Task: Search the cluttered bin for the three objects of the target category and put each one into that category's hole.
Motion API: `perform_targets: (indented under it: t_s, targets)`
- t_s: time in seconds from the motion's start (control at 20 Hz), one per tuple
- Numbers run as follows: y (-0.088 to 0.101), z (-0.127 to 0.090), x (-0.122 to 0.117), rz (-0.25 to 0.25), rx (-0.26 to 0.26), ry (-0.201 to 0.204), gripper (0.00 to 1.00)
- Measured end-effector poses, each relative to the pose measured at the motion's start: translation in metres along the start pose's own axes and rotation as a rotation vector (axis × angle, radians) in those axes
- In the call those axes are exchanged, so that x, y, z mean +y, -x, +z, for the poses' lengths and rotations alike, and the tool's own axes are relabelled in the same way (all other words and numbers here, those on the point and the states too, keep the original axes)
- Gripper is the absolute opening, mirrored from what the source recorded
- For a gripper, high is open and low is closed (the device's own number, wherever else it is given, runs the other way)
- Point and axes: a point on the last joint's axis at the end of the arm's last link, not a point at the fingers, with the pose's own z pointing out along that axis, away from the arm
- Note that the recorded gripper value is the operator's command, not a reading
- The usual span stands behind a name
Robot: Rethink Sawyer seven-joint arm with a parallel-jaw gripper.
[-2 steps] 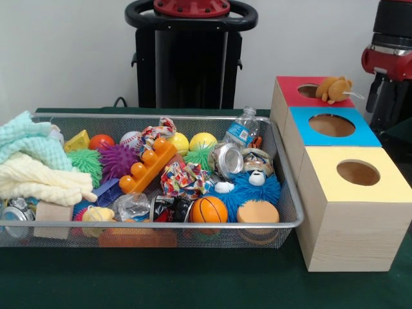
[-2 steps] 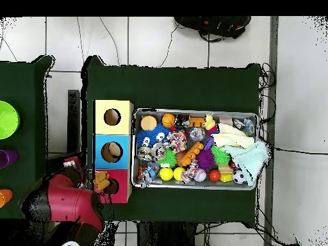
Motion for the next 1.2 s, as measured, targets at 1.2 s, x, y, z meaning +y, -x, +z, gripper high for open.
perform_targets:
  t_s: [1.2]
  targets:
    - [0.017, -0.030, -0.035, 0.077, 0.070, -0.021, 1.00]
